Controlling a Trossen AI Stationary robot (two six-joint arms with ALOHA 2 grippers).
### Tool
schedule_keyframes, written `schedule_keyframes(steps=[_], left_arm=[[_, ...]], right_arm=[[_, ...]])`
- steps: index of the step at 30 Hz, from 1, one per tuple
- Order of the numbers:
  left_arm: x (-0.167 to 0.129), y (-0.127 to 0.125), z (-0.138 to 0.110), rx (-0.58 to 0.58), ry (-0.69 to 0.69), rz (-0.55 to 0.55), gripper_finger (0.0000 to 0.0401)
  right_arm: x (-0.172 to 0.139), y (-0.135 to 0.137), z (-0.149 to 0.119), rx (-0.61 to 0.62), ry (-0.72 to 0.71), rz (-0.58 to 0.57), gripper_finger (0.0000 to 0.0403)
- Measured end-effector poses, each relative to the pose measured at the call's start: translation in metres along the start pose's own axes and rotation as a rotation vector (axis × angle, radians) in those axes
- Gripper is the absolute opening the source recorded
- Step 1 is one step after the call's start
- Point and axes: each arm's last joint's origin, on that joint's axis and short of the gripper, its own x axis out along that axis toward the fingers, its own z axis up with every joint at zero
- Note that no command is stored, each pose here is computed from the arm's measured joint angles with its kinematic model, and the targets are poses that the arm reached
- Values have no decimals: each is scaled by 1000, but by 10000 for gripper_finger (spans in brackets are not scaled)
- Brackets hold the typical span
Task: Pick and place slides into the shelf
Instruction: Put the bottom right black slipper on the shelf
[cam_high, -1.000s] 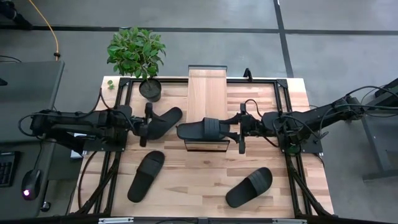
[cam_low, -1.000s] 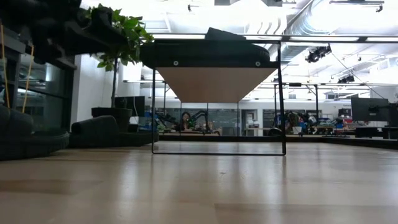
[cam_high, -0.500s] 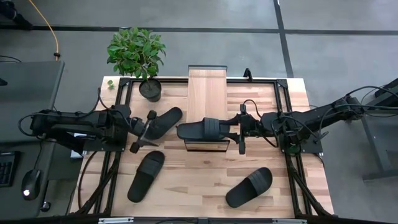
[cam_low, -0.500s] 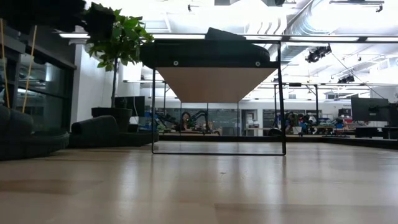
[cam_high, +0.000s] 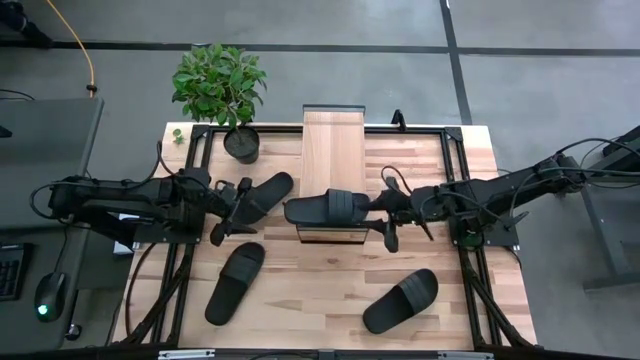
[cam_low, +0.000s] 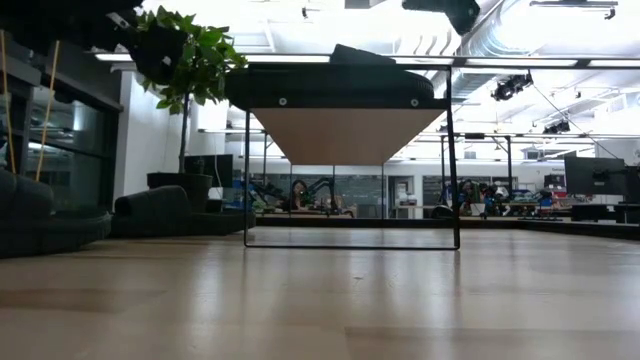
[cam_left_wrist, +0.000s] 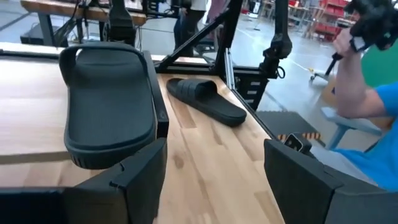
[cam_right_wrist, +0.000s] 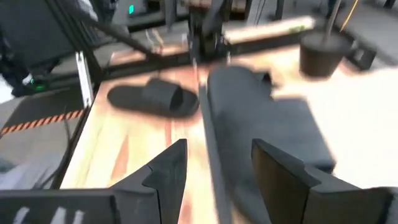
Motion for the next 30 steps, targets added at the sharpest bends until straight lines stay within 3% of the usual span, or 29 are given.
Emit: schedule_keyframes(steps=[11, 30], left_arm=[[0, 2, 0, -40, -5, 63, 250], [0, 4, -2, -198, 1, 124, 250]], right_arm=[[-2, -2, -20, 157, 188, -57, 172], [2, 52, -63, 243, 402, -24, 172]])
